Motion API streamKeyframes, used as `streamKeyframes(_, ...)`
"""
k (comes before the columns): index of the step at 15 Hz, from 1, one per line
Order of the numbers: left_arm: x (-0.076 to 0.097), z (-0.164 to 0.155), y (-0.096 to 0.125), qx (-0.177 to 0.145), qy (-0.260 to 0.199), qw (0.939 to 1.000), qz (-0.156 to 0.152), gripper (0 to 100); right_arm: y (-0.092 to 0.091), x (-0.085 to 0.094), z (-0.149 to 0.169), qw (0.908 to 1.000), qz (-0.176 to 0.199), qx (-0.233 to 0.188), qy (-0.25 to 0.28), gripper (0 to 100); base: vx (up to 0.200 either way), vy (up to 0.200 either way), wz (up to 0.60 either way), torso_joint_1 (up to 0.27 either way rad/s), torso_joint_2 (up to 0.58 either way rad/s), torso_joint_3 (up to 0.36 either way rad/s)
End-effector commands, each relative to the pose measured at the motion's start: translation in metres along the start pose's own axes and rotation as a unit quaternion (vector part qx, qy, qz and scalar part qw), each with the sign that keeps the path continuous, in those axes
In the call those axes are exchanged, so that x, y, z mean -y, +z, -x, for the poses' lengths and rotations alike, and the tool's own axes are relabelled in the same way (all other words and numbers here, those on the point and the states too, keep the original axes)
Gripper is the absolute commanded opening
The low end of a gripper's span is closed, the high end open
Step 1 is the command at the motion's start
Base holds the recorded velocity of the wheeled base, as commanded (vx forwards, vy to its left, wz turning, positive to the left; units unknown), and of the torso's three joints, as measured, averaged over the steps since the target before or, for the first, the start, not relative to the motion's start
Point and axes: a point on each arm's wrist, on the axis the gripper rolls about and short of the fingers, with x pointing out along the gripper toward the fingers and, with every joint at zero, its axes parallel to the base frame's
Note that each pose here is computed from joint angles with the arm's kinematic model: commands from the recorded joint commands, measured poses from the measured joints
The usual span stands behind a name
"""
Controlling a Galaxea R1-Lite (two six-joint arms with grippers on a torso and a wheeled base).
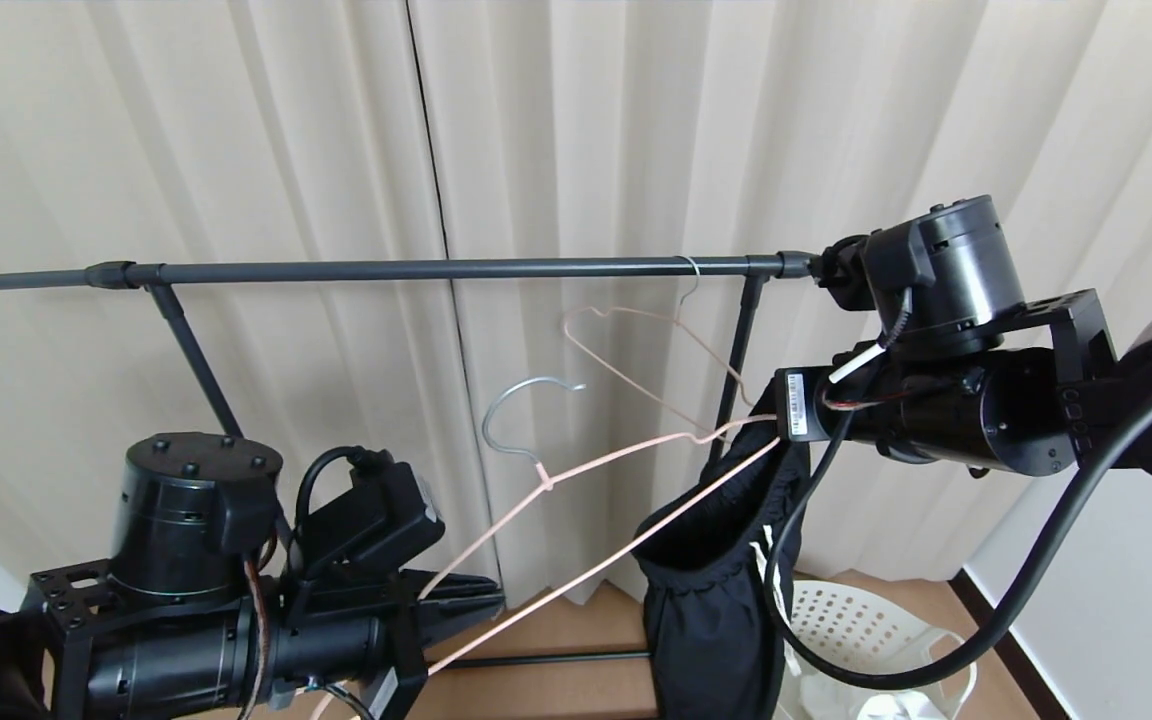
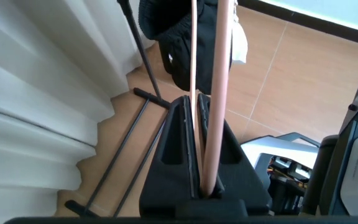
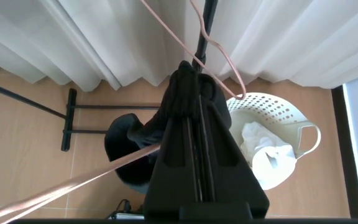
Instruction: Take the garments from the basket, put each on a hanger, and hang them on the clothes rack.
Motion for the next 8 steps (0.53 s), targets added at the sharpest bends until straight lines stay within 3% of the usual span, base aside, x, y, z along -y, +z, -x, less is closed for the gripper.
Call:
streamKeyframes(1,-0.003,-0.011,-0.001,-0.011,-0.005,0.9999,0.006,0,-0.002,-0.003,0.002,1.0000,0.003,-0.001,0.004,0,0.000,0.000,0.00,0.000,0.00,0.000)
streamKeyframes(8,-0.010,-0.024,0.006,-0.010,0.002,0.9996,0.027,0,-0.011,-0.020,0.015,0.9997,0.023,0.008,0.011,0,0.000,0.000,0.00,0.000,0.00,0.000)
